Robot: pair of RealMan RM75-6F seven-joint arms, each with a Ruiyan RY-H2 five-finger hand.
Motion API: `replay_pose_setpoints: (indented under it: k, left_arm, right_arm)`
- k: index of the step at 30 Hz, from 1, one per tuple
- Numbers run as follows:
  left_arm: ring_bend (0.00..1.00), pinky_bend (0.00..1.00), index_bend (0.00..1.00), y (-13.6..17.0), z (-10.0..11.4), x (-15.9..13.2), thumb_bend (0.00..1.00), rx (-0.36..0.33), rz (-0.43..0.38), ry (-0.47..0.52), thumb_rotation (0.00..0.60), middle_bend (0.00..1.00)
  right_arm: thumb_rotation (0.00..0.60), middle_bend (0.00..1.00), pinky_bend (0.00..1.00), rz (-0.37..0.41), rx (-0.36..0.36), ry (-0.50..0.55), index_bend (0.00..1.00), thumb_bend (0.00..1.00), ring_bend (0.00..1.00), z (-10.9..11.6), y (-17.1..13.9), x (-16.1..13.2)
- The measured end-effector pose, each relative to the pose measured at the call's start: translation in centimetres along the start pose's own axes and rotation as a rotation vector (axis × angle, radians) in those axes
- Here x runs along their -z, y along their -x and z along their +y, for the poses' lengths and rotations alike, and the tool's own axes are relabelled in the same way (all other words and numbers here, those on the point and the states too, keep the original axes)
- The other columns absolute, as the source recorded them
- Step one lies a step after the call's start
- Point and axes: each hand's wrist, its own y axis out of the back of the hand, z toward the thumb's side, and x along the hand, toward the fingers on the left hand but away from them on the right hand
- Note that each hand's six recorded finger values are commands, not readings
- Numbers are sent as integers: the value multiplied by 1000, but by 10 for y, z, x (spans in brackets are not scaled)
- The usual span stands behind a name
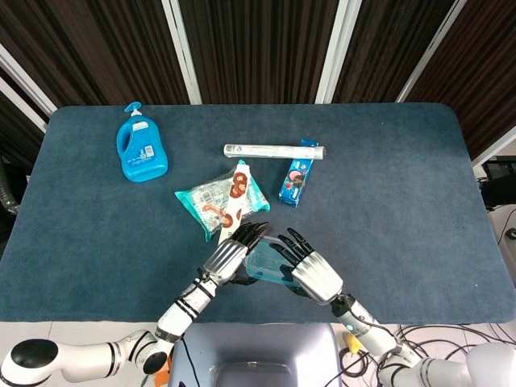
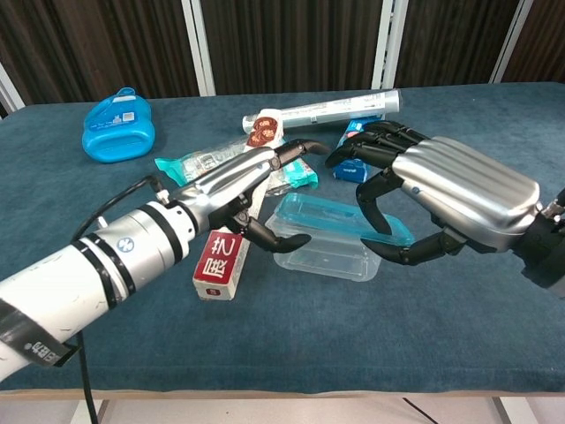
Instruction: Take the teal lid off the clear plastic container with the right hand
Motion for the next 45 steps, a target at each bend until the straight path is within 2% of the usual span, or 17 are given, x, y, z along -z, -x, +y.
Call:
replay_pose_setpoints:
  k: [7, 12, 16, 20, 24, 27, 29, 31, 34, 36, 41, 45]
  left_arm:
    - [0, 29, 0, 7, 25, 15, 300, -42, 17, -25, 600, 0]
    - [0, 24, 0, 23, 49, 32, 305, -52, 37, -75, 600, 0]
    - [0, 6, 0, 43, 67, 44, 304, -42, 37, -150, 600, 0]
    - [0, 6, 0, 70, 86, 55, 305, -36, 46, -214, 600, 0]
    - [0, 6, 0, 89, 92, 66, 304, -27, 67, -244, 600, 0]
    - [0, 6, 0, 92, 94, 71, 304, -25, 80, -244, 600, 0]
    - [0, 6, 0, 93, 94, 73, 303, -21, 83, -256, 600, 0]
    - [0, 6, 0, 95, 94, 74, 304, -19, 83, -265, 600, 0]
    - [0, 6, 0, 98, 96, 77, 304, -24, 86, -272, 600, 0]
    - [0, 6, 0, 99, 98, 79, 303, -25, 89, -282, 600, 0]
    - [0, 6, 0, 102, 101, 80, 304, -18, 102, -274, 600, 0]
    - [0, 6, 0, 104, 102, 79, 304, -12, 104, -279, 600, 0]
  right_arm:
    - [600, 180, 0, -5, 47, -43, 732, 434, 83, 24, -10, 14]
    - [600, 180, 0, -49, 58, -122, 726, 434, 83, 42, -25, 42]
    - [600, 180, 0, -114, 34, -181, 718, 434, 83, 44, -36, 72]
    - [600, 180, 0, -192, -27, -229, 678, 434, 83, 35, -47, 105]
    - [600, 171, 0, -275, -108, -232, 537, 434, 76, 12, -56, 131]
    - [600, 110, 0, -302, -141, -209, 309, 434, 36, -7, -56, 131]
    - [600, 56, 0, -306, -163, -203, 141, 400, 7, -17, -57, 127]
    - [600, 12, 0, -303, -185, -202, 19, 294, 0, -25, -58, 123]
    - [600, 0, 0, -302, -186, -189, 0, 173, 0, -24, -59, 119]
    - [600, 0, 0, -302, -186, -180, 0, 129, 0, -22, -60, 116]
    - [600, 0, 0, -291, -206, -175, 0, 53, 0, -12, -64, 111]
    - [600, 0, 0, -274, -237, -156, 0, 29, 0, -2, -68, 104]
